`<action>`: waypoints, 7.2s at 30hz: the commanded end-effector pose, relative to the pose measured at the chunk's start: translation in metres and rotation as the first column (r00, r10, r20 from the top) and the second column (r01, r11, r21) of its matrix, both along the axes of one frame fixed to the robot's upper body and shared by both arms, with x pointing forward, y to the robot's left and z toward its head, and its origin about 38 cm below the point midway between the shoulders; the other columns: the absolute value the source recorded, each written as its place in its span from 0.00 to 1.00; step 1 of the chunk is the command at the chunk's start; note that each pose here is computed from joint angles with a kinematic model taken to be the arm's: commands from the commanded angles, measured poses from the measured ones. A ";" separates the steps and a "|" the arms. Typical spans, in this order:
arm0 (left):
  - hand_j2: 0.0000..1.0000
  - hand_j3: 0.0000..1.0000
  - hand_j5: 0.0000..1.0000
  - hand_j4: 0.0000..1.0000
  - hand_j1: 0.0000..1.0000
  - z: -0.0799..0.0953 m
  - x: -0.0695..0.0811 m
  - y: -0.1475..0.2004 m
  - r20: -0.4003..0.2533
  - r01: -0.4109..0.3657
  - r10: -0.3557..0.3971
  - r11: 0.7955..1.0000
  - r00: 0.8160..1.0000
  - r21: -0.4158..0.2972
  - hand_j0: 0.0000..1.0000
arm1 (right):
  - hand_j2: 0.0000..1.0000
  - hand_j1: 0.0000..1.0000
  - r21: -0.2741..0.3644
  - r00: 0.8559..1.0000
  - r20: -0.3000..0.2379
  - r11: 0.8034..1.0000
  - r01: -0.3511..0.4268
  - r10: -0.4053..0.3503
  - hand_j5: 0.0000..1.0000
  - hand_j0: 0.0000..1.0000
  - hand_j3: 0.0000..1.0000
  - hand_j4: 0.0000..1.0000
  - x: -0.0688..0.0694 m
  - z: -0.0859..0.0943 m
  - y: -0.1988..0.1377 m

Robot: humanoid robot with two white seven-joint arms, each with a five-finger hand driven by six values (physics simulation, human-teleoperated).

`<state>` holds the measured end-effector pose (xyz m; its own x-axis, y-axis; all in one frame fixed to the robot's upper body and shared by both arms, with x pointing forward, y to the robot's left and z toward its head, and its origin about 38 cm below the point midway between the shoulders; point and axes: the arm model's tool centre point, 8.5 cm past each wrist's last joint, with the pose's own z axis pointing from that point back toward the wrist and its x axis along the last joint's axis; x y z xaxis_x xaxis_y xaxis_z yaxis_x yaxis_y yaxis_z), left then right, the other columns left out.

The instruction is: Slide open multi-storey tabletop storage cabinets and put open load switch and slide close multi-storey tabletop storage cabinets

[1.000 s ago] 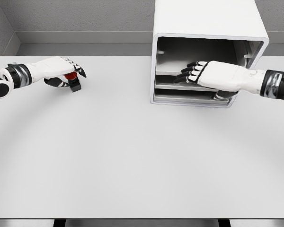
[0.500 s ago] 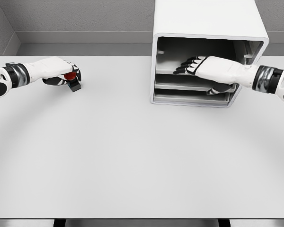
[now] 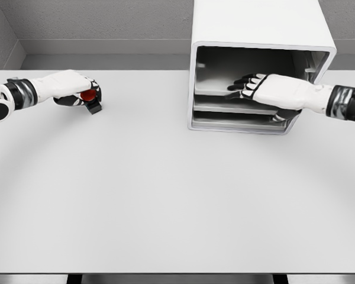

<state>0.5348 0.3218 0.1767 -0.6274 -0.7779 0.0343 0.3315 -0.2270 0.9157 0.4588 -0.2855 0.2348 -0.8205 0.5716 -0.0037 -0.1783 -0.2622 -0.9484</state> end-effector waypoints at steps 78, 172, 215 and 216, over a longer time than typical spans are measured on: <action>0.53 0.53 0.53 0.53 0.53 0.096 -0.102 -0.095 0.230 0.488 -0.481 0.872 0.846 0.029 0.53 | 0.66 0.66 0.101 0.992 -0.113 0.994 -0.053 0.064 0.66 0.66 0.66 0.66 -0.103 0.044 -0.044; 0.53 0.53 0.53 0.53 0.53 0.130 -0.110 -0.242 0.296 0.709 -0.683 0.705 0.668 0.028 0.53 | 0.58 0.58 0.041 0.986 -0.167 0.999 0.023 -0.016 0.58 0.58 0.58 0.58 -0.123 -0.011 -0.066; 0.53 0.53 0.53 0.53 0.53 0.134 -0.059 -0.324 0.219 0.673 -0.653 0.739 0.725 -0.021 0.53 | 0.59 0.59 0.037 0.986 -0.165 0.999 0.021 -0.015 0.59 0.59 0.59 0.59 -0.123 -0.011 -0.066; 0.53 0.53 0.53 0.53 0.53 0.133 -0.060 -0.326 0.218 0.675 -0.656 0.737 0.723 -0.022 0.53 | 0.59 0.59 0.034 0.986 -0.164 0.999 0.021 -0.015 0.59 0.59 0.59 0.59 -0.123 -0.011 -0.066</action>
